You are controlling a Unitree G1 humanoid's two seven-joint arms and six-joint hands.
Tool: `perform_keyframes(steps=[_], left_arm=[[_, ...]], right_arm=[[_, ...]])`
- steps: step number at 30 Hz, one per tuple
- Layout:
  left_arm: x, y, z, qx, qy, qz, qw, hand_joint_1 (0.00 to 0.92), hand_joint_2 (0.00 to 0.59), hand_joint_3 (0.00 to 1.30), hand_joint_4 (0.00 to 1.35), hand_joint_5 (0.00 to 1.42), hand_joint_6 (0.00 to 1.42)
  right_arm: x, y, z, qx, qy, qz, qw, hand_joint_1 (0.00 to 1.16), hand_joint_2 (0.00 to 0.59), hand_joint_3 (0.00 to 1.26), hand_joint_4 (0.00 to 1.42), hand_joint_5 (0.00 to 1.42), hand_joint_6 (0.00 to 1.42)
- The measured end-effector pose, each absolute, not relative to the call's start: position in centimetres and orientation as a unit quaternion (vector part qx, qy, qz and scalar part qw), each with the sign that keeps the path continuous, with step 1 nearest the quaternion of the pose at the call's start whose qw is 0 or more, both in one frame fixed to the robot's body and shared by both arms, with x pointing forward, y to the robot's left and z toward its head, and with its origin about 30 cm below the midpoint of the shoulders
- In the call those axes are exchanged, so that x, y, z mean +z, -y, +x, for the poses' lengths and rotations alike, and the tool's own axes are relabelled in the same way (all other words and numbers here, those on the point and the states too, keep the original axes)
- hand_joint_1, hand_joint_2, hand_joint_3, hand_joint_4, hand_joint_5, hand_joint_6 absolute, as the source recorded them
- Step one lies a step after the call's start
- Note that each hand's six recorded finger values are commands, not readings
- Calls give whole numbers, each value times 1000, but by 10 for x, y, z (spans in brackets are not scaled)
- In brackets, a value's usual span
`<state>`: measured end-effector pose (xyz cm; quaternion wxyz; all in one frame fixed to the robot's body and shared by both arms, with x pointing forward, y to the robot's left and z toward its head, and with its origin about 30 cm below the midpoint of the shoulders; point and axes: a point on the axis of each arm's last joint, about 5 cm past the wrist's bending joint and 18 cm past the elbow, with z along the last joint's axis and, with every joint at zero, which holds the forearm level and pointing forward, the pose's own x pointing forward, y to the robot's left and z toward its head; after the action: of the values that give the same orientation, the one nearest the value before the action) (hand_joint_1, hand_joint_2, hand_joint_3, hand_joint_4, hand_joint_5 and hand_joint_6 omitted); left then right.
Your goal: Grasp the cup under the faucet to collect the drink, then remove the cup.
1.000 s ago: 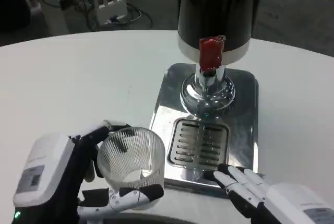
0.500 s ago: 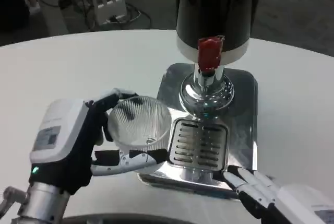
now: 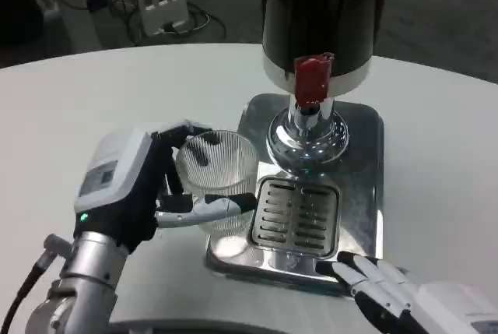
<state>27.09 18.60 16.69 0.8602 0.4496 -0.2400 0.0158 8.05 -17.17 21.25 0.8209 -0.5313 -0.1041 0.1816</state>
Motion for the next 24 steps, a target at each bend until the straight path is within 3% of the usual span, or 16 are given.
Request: perform_keyframes(steps=[24], left_arm=[[171,-133,306,-15,249,440,863,642,1,818,875,966,1055]], right_arm=[[208,171,74,173,91,-520,832,303,437,65,0,0,0]])
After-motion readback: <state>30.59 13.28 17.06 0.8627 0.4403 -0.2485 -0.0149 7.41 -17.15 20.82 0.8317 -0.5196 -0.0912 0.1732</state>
